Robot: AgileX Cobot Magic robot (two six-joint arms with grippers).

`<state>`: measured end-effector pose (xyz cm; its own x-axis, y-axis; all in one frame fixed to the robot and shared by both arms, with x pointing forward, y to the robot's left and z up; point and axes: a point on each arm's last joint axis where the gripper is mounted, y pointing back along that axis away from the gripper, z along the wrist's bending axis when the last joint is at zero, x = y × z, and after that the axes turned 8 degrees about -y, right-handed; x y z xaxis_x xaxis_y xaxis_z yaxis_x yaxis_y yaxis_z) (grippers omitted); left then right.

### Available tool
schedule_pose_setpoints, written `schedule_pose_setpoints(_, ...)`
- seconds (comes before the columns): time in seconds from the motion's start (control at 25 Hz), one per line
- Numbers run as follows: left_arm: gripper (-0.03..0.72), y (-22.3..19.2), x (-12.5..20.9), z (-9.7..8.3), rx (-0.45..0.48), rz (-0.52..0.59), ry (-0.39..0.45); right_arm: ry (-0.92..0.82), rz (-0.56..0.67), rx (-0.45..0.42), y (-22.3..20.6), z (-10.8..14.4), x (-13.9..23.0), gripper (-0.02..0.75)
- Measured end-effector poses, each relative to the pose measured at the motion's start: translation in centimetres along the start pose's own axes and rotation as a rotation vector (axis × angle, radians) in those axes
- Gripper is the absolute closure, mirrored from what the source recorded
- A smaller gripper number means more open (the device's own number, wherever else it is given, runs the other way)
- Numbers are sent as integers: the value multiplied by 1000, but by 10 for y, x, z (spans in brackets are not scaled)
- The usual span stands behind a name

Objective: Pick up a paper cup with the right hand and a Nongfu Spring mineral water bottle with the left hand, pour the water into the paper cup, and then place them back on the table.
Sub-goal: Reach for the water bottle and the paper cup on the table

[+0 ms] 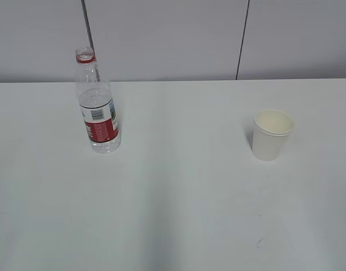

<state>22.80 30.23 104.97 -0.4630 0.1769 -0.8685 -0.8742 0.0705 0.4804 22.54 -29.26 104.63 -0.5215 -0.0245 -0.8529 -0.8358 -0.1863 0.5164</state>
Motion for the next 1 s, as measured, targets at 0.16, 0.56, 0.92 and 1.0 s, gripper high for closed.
schedule_pose_setpoints(0.16, 449, 0, 0, 0, 0, 0, 0, 0, 0, 0, 0, 0, 0, 149)
schedule_pose_setpoints(0.56, 449, 0, 0, 0, 0, 0, 0, 0, 0, 0, 0, 0, 0, 149)
schedule_pose_setpoints(0.92, 449, 0, 0, 0, 0, -2, 0, 1, -41, 3, 2, 0, -7, 149)
schedule_pose_setpoints(1.0, 449, 1, -2, 1, -11, -16, -4, 0, -69, 3, 1, 0, -19, 149)
